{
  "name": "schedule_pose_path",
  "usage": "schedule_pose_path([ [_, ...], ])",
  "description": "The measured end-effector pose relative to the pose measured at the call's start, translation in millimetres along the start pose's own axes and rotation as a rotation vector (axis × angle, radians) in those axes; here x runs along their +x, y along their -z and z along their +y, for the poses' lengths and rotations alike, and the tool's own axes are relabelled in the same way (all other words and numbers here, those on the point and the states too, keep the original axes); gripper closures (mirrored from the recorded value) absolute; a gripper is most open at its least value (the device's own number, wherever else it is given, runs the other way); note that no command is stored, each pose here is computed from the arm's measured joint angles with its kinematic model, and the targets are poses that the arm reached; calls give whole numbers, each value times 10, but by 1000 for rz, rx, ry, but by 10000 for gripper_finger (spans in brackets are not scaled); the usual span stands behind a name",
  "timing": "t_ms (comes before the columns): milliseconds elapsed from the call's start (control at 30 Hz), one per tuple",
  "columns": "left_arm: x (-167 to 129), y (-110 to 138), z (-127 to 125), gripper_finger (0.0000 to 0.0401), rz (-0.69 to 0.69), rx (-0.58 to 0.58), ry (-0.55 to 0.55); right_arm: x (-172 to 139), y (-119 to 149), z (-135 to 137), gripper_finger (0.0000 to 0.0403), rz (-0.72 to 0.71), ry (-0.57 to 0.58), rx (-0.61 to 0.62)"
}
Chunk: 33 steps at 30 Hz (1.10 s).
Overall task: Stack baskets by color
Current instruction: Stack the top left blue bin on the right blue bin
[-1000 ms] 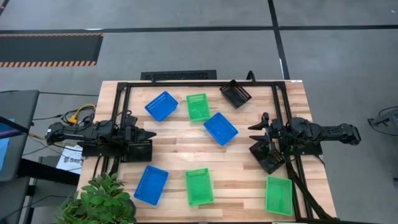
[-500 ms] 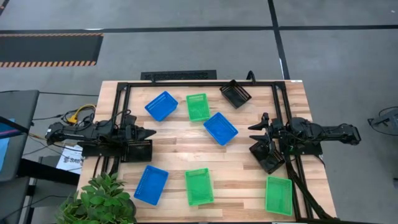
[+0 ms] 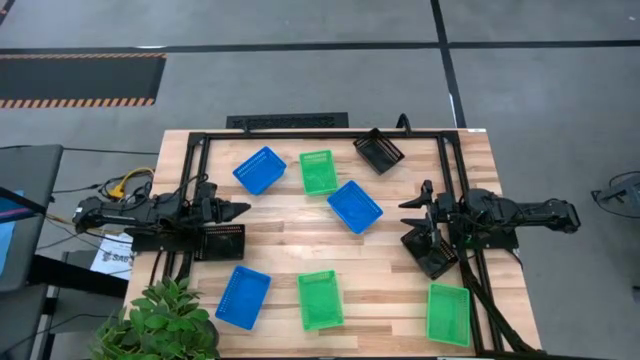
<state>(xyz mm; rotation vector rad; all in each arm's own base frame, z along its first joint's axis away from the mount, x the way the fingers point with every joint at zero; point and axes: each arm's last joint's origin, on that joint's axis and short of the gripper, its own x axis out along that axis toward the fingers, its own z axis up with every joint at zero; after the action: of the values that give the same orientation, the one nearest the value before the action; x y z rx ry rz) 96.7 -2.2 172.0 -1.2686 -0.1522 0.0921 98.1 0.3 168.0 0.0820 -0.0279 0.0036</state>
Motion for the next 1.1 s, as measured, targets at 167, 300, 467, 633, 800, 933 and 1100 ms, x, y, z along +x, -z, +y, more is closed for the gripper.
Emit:
schedule_pose_path([
  [167, 0, 0, 0, 176, 0, -10, 0, 0, -1, -15, 182, -1, 16, 27],
  [300, 0, -4, -1, 176, -11, -12, -2, 0, -1, -19, 182, -2, 19, 54],
  [467, 0, -11, -2, 176, -35, -25, -5, 0, -7, -18, 182, -9, 17, 231],
  [633, -1, -19, -1, 176, -60, -13, -12, 0, -7, -14, 182, -10, 12, 486],
  [800, -1, -22, -1, 176, -70, -12, -14, 0, -7, -14, 182, -11, 10, 683],
  [933, -1, -28, -4, 176, -89, -28, -15, 0, -5, -25, 182, -20, 35, 722],
  [1100, -2, -36, -16, 176, -104, -76, -5, -1, -6, -31, 182, -25, 41, 782],
])
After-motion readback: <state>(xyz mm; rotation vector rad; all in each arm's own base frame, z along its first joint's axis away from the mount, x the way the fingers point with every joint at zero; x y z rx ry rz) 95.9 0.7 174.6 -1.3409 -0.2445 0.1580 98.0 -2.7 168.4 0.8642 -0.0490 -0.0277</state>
